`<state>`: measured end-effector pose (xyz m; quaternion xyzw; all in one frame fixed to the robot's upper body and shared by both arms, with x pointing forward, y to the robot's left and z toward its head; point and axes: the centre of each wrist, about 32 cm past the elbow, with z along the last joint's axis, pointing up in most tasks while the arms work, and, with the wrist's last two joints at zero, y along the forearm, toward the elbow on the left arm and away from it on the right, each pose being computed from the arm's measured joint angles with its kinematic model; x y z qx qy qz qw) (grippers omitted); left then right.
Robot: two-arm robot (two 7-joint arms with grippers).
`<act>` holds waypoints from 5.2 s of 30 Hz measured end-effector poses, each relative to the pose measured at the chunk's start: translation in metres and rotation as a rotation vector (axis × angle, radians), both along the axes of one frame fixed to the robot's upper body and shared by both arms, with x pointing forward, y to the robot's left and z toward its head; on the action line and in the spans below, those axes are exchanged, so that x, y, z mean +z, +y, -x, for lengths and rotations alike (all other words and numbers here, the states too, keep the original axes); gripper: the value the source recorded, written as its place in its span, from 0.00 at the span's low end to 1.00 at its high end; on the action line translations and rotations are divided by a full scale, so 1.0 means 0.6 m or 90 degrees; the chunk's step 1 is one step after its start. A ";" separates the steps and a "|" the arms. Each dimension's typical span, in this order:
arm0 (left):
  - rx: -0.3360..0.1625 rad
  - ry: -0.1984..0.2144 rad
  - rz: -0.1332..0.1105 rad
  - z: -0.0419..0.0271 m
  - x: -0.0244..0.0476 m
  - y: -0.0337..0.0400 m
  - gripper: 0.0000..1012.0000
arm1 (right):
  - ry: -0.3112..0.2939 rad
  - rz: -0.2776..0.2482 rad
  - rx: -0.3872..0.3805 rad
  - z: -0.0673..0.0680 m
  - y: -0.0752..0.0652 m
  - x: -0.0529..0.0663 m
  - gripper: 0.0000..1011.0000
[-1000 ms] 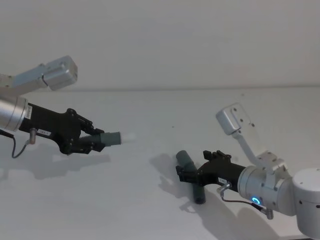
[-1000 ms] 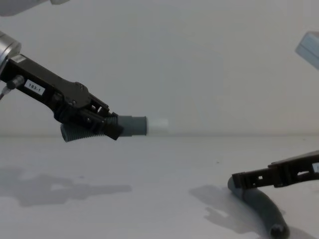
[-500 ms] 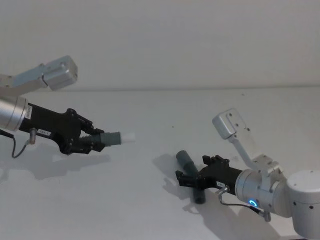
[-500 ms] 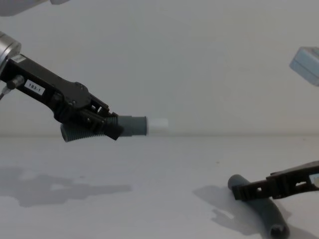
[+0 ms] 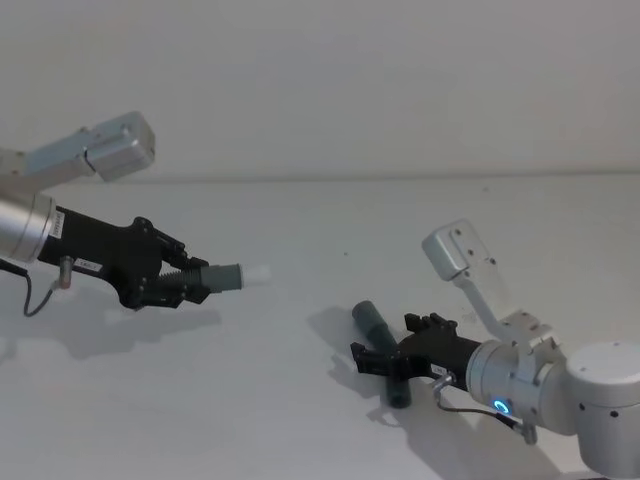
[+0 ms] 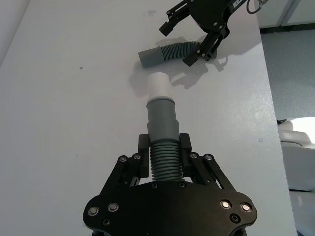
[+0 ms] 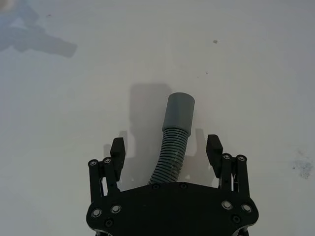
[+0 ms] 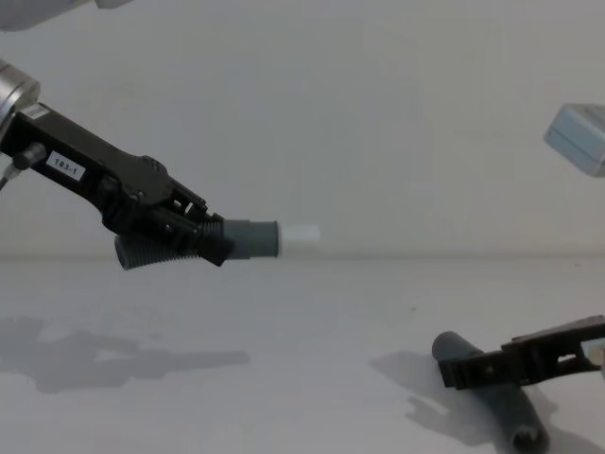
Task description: Use both hands to pick up one end of the pipe from the table, align the ends, and insert them.
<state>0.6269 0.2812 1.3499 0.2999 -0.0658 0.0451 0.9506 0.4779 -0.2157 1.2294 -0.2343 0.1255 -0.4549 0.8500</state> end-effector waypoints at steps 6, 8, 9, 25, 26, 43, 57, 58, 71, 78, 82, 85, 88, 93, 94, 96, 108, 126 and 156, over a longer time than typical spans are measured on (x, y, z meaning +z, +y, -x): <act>0.000 0.000 0.000 0.000 0.000 0.000 0.32 | 0.005 0.000 -0.004 -0.003 0.001 -0.005 0.99; 0.000 0.000 0.000 0.000 0.000 0.000 0.32 | 0.007 0.000 -0.006 -0.003 0.002 -0.006 0.99; 0.000 0.000 0.000 0.000 0.000 0.000 0.32 | 0.009 0.000 -0.007 -0.004 0.002 -0.007 0.99; 0.000 0.000 0.000 0.000 0.000 0.000 0.32 | 0.018 0.002 -0.016 -0.011 0.004 -0.012 0.99; 0.000 0.000 0.000 0.000 0.000 0.000 0.32 | 0.018 0.002 -0.016 -0.011 0.004 -0.012 0.99; 0.000 0.000 0.000 0.000 0.000 0.000 0.32 | 0.023 0.008 -0.016 -0.017 0.004 -0.012 0.82; 0.000 0.000 0.000 0.000 0.000 0.000 0.32 | 0.028 0.007 -0.017 -0.018 0.003 -0.010 0.43; 0.000 0.000 0.000 0.000 0.000 0.000 0.32 | 0.028 0.005 -0.018 -0.018 0.004 -0.010 0.40; 0.000 0.000 0.000 0.000 0.000 0.000 0.32 | 0.028 -0.021 -0.010 -0.019 0.011 -0.003 0.22; 0.000 0.000 0.000 0.000 0.000 0.000 0.32 | 0.027 -0.027 -0.004 -0.020 0.010 -0.001 0.21; 0.000 0.000 0.000 0.000 0.000 0.000 0.32 | 0.024 -0.029 0.001 -0.020 0.009 0.000 0.21; 0.000 0.000 0.000 0.000 0.000 0.000 0.32 | 0.015 -0.029 0.007 -0.020 0.006 0.000 0.21; 0.000 0.000 0.000 0.000 0.000 0.000 0.32 | 0.001 -0.027 0.016 -0.021 0.003 0.000 0.21; 0.000 0.000 0.000 0.000 0.000 0.000 0.32 | -0.032 -0.026 0.037 -0.024 -0.003 0.002 0.21; 0.000 0.000 0.000 0.000 0.000 0.000 0.32 | -0.036 -0.026 0.039 -0.024 -0.004 0.002 0.21; 0.000 0.000 0.000 0.000 0.000 0.000 0.32 | -0.054 -0.025 0.051 -0.026 -0.008 0.004 0.21; 0.000 0.000 0.000 0.000 0.000 0.000 0.32 | -0.156 -0.022 0.133 -0.044 -0.036 0.016 0.21; 0.000 0.000 0.000 0.000 0.000 0.000 0.32 | -0.284 -0.016 0.303 -0.085 -0.092 0.041 0.21; 0.000 0.000 0.000 0.000 0.000 0.000 0.32 | -0.367 -0.001 0.564 -0.172 -0.205 0.083 0.21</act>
